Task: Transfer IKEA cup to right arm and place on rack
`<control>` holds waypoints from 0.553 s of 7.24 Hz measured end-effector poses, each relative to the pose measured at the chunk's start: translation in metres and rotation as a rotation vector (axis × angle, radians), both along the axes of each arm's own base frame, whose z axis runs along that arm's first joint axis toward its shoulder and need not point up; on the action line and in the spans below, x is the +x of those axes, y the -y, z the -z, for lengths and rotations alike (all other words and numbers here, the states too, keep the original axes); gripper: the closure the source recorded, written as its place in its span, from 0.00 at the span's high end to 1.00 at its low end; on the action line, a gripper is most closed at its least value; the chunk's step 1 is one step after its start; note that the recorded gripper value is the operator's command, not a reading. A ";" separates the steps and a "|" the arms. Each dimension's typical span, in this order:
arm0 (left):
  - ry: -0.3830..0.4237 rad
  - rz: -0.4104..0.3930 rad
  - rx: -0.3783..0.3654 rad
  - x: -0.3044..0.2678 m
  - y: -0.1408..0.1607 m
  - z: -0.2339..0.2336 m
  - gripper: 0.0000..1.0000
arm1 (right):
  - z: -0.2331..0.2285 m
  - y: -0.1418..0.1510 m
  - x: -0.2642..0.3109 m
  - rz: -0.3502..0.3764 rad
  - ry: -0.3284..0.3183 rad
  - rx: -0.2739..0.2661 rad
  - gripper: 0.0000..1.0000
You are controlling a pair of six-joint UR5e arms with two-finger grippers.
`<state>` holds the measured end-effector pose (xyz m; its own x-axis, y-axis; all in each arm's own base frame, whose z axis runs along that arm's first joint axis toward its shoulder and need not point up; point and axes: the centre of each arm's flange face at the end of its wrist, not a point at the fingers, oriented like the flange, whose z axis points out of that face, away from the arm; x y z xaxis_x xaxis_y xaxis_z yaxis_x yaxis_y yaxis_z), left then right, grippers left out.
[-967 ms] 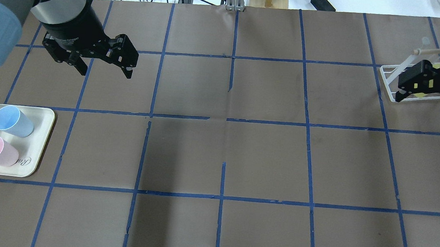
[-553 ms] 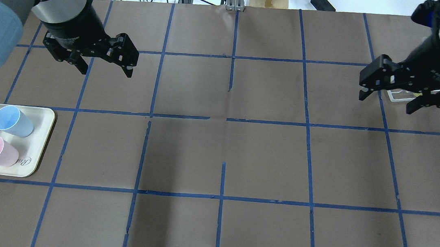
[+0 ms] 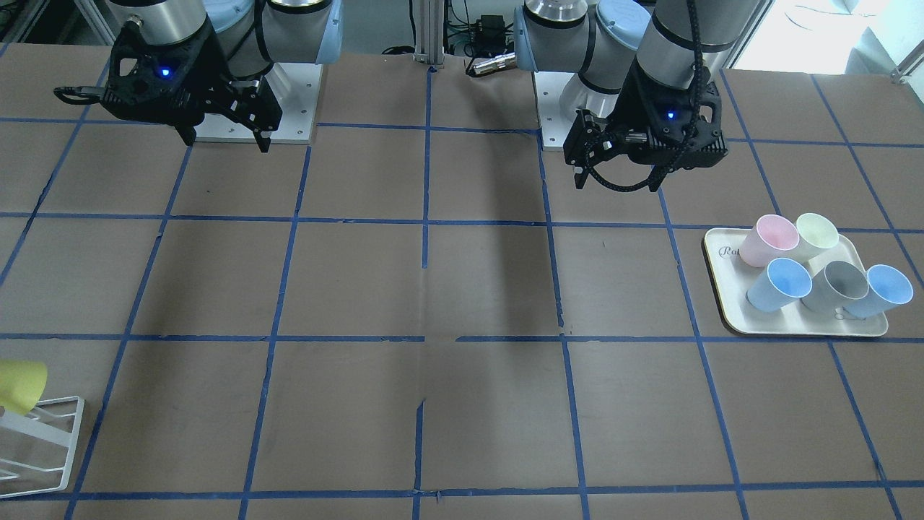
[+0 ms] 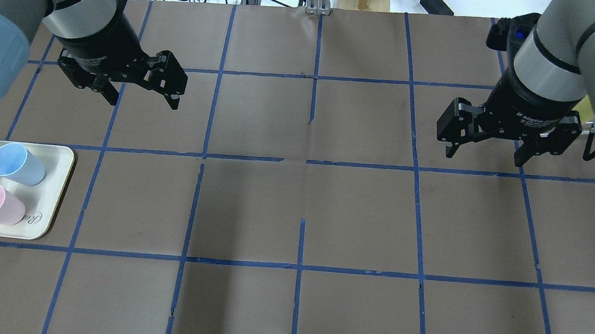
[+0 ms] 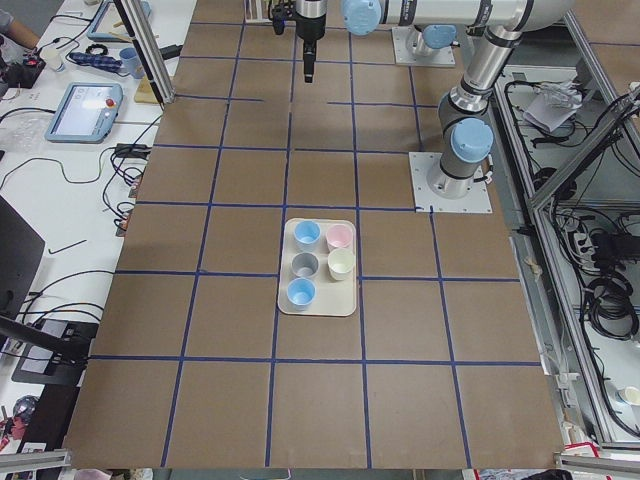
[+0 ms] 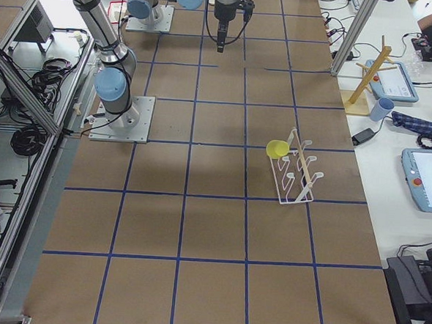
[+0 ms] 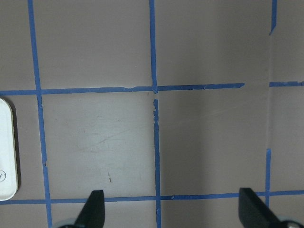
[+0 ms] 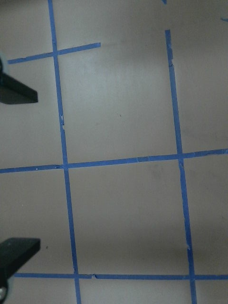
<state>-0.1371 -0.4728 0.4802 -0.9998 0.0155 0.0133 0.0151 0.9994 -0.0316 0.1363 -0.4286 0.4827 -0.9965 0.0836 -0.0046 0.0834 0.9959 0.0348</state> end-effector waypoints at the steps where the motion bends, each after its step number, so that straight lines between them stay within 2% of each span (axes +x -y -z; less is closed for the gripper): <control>1: 0.000 0.000 0.000 0.000 0.000 0.000 1.00 | -0.003 0.000 0.001 0.001 0.015 0.002 1.00; 4: -0.001 0.000 0.000 0.000 -0.001 0.000 1.00 | -0.007 0.004 -0.001 0.011 0.041 0.001 1.00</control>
